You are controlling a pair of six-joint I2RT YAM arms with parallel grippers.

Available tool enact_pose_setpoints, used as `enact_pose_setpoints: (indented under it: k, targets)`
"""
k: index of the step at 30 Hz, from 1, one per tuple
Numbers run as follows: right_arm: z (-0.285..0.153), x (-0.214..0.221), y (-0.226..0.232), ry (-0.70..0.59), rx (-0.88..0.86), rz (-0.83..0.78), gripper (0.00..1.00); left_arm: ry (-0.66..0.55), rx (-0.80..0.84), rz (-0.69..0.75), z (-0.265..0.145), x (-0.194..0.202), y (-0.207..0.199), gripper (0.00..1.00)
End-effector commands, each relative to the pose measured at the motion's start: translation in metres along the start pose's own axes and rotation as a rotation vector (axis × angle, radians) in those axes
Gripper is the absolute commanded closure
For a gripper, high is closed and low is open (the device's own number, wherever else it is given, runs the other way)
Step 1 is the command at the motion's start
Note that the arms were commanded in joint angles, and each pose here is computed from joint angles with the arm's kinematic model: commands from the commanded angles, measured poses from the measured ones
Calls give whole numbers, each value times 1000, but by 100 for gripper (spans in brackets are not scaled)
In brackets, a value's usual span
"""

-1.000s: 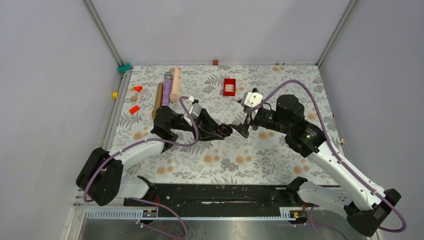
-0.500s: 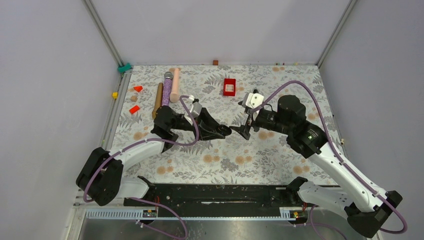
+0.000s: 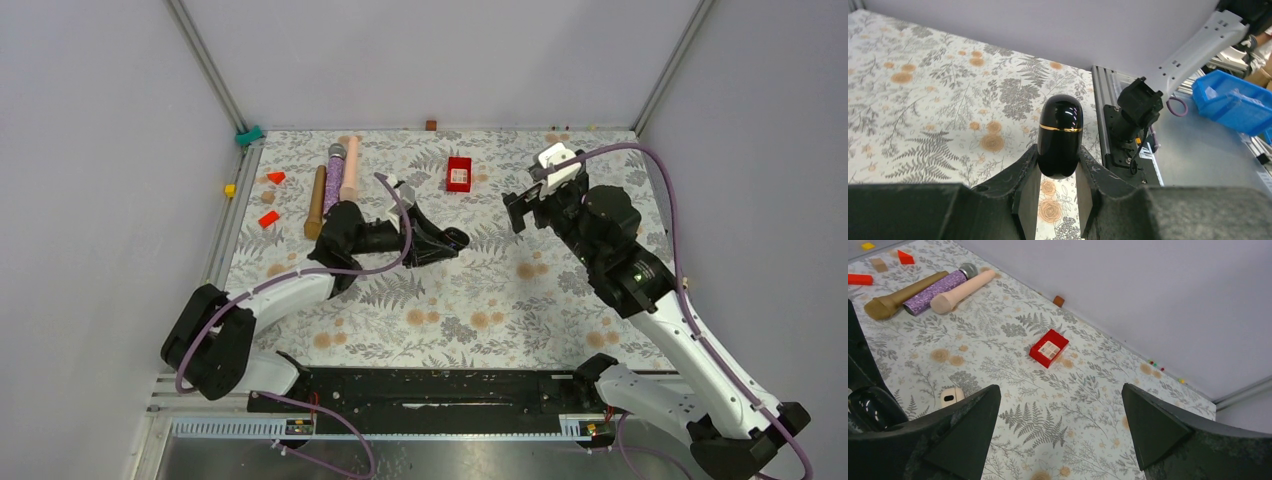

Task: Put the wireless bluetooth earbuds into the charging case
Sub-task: Close the charging case, then place the charging case at the center of the board.

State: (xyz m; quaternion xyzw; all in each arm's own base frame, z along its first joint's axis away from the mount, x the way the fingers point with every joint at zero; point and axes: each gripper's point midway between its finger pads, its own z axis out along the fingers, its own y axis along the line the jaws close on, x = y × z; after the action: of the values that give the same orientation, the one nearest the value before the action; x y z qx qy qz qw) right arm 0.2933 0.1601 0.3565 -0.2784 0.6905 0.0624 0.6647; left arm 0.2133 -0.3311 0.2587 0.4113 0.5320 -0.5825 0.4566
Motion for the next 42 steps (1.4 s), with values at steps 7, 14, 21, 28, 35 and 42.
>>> enact_pose_setpoints:
  k: [7, 14, 21, 28, 35, 42]
  targets:
    - [-17, 9, -24, -29, 129, -6, 1, -11, -221, -139, 12, -11, 54, 100]
    - [-17, 19, -44, -64, 247, 13, 0, 51, -266, -247, 24, 6, 80, 100]
    - [-18, 27, -55, -66, 292, 33, 1, 126, -255, -342, 41, 22, 103, 100]
    - [-12, 43, -61, -37, 314, 28, 1, 227, -254, -428, 57, 40, 129, 100]
    - [-12, 45, -66, -40, 333, 11, 0, 222, -273, -629, 76, 68, 159, 96]
    - [-10, 48, -63, -37, 321, 8, 1, 213, -311, -749, 88, 98, 185, 94]
